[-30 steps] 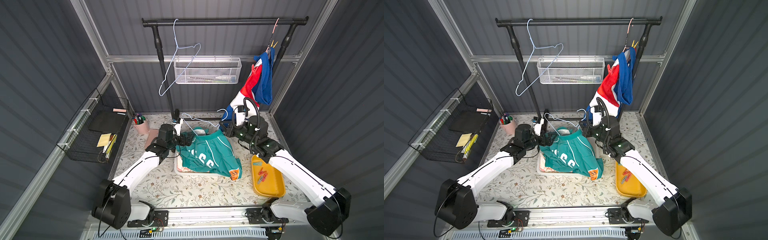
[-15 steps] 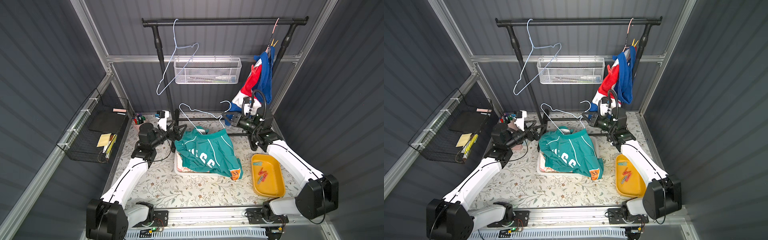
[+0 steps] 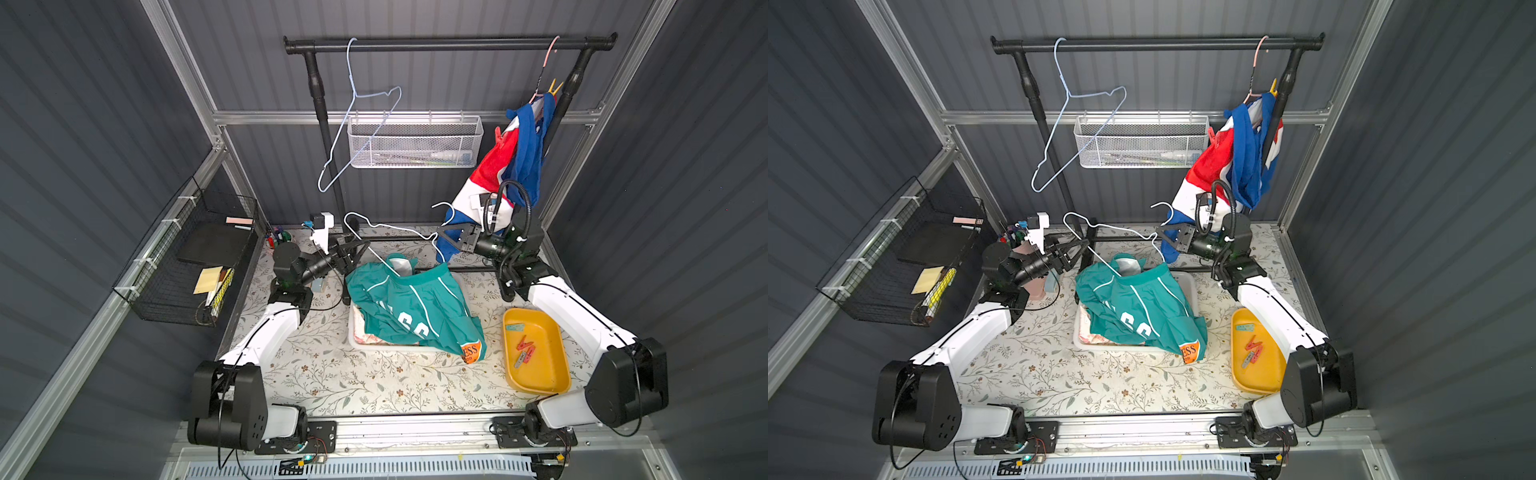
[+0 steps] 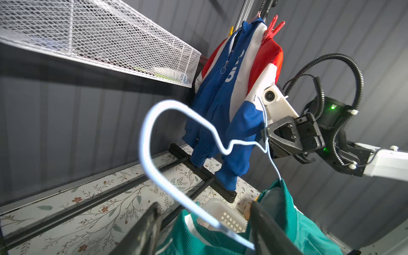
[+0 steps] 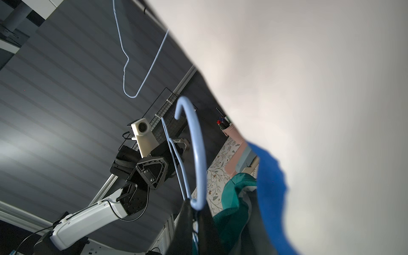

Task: Remove the clothespins securing jackets to the hanger
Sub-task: Remove the jacket from the hanger.

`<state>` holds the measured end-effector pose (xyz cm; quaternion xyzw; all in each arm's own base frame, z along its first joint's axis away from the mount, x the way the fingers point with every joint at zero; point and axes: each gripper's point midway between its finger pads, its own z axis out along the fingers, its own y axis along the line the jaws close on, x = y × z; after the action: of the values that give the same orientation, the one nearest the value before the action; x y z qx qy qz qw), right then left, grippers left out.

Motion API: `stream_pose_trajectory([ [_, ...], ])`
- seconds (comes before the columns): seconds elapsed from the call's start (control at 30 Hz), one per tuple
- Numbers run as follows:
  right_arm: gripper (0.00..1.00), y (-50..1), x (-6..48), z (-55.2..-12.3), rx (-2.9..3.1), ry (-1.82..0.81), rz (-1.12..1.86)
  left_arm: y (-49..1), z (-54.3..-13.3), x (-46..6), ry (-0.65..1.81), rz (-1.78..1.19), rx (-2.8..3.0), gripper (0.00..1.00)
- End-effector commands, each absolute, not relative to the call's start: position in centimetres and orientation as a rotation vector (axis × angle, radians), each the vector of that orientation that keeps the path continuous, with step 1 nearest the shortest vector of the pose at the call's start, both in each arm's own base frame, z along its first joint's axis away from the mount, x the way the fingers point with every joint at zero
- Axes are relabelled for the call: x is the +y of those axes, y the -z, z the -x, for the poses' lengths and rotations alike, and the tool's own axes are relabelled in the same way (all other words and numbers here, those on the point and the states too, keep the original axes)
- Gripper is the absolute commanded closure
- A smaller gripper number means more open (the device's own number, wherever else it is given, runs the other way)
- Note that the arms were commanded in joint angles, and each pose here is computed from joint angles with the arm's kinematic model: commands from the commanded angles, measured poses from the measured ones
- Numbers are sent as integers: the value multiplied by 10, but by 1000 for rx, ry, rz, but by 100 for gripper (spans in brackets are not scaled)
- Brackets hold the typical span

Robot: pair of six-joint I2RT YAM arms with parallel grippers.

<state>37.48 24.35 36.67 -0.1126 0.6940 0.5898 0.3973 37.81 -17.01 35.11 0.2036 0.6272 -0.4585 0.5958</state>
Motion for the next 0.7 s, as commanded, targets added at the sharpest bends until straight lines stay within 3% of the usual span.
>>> stream_pose_trajectory([
  [0.0,100,-387,247,-367,1708,-1545,358,-373,-365,-174,1106,-534,1346,45],
  [0.17,100,-386,251,-365,1716,-1547,380,-377,-366,-176,1154,-535,1320,74],
  [0.23,100,-387,254,-363,1713,-1542,400,-375,-370,-176,1177,-517,1335,92],
  [0.27,94,-387,256,-363,1716,-1532,408,-372,-373,-177,1196,-502,1349,100],
  [0.3,87,-386,257,-363,1726,-1522,410,-371,-375,-177,1217,-487,1356,100],
  [0.43,36,-387,254,-373,1733,-1467,362,-379,-378,-169,1273,-379,1324,100],
  [0.47,28,-387,251,-376,1737,-1441,335,-382,-380,-166,1275,-362,1319,100],
  [0.67,12,-373,235,-375,1815,-1308,257,-408,-386,-128,1224,-231,1270,100],
])
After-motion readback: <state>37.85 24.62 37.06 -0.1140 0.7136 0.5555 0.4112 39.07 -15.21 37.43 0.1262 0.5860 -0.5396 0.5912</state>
